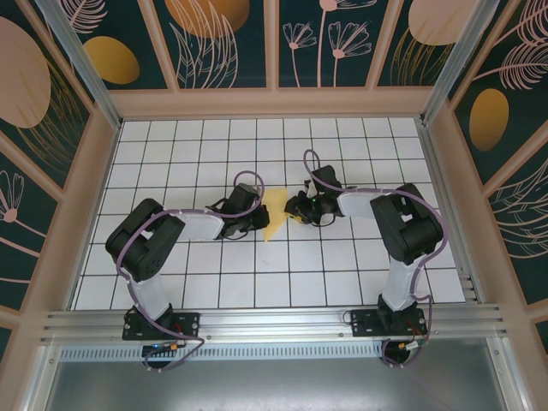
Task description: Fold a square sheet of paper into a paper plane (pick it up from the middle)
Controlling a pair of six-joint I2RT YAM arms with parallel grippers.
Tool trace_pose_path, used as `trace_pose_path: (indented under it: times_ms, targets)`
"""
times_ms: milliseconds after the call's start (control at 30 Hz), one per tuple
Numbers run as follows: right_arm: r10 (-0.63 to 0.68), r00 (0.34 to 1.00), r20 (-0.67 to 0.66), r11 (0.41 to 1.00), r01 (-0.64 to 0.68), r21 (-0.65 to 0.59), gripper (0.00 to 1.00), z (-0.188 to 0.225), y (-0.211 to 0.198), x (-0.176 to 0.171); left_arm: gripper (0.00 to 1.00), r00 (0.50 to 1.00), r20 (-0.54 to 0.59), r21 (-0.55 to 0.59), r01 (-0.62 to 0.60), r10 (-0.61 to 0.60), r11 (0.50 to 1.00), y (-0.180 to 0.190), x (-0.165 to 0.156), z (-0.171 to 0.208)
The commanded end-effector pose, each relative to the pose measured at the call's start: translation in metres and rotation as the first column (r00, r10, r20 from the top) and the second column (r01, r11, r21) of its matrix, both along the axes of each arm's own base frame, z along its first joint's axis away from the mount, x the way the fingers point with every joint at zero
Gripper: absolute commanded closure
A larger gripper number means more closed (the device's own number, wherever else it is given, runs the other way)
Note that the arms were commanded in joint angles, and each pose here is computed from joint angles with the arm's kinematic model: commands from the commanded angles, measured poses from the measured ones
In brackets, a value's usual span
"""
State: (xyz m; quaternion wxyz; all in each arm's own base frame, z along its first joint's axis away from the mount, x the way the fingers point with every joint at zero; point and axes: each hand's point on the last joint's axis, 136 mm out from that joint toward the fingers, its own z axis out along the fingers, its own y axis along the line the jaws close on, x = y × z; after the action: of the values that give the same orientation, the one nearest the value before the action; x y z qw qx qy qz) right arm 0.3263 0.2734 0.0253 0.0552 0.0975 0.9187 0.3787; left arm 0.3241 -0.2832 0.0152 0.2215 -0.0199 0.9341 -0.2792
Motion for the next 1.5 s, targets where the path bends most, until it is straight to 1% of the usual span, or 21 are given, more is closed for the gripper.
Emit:
trace_pose_path:
  times_ms: [0,233,467,567,633,767,800,833,933,1033,1133,1200,1300,1467]
  targets:
    - [0.022,1.0,0.008,0.999,-0.022,0.032,0.7,0.003,0.008,0.005,1.0,0.999,-0.035,0.045,-0.008,0.01,0.999,0.005,-0.004,-0.016]
    - [0.083,0.996,0.028,0.99,-0.086,0.115,0.73,0.013,0.02,0.001,1.0,0.999,-0.035,0.049,-0.011,0.013,0.999,0.006,-0.004,-0.016]
    - [0.135,0.991,0.008,0.982,-0.135,0.135,0.76,0.007,0.025,-0.006,1.0,1.0,-0.027,0.059,-0.012,0.014,0.998,0.007,-0.003,-0.013]
    - [0.139,0.99,-0.002,0.981,-0.137,0.135,0.83,0.003,0.026,-0.006,1.0,1.0,-0.012,0.065,-0.005,0.005,0.998,0.007,-0.001,-0.007]
    - [0.12,0.993,0.007,0.986,-0.12,0.119,0.92,0.006,0.024,-0.002,0.96,1.0,0.005,0.076,0.002,-0.002,0.997,0.008,0.0,0.0]
    - [0.049,0.996,0.072,0.997,-0.054,0.061,0.99,0.021,0.014,0.011,0.87,0.997,0.071,0.103,-0.011,0.003,0.995,0.014,0.008,0.027]
    - [0.035,0.996,0.088,0.998,-0.039,0.049,1.0,0.025,0.011,0.013,0.84,0.996,0.083,0.113,-0.015,0.006,0.993,0.015,0.01,0.032]
    - [0.016,0.995,0.102,0.999,-0.02,0.039,1.0,0.029,0.008,0.015,0.8,0.992,0.123,0.106,-0.021,0.008,0.994,0.016,0.013,0.049]
    - [-0.04,0.991,0.129,0.999,0.039,0.012,1.0,0.039,-0.002,0.017,0.69,0.98,0.201,0.082,-0.015,-0.002,0.997,0.016,0.017,0.078]
    - [-0.116,0.986,0.122,0.993,0.117,-0.005,1.0,0.046,-0.013,0.015,0.61,0.958,0.284,0.021,0.047,-0.051,0.999,0.008,0.013,0.102]
    - [-0.194,0.976,0.1,0.981,0.196,-0.009,1.0,0.05,-0.019,0.011,0.54,0.929,0.356,-0.046,0.13,-0.105,0.99,0.0,0.003,0.119]
    - [-0.241,0.967,0.078,0.97,0.242,-0.008,1.0,0.051,-0.023,0.008,0.49,0.91,0.391,-0.075,0.181,-0.138,0.981,-0.005,-0.004,0.123]
    - [-0.293,0.954,0.056,0.955,0.294,-0.019,1.0,0.053,-0.027,0.006,0.46,0.875,0.447,-0.084,0.245,-0.183,0.966,-0.01,-0.011,0.126]
    - [-0.321,0.946,0.031,0.946,0.322,-0.027,1.0,0.055,-0.025,0.003,0.39,0.805,0.537,-0.027,0.314,-0.252,0.949,-0.014,-0.014,0.122]
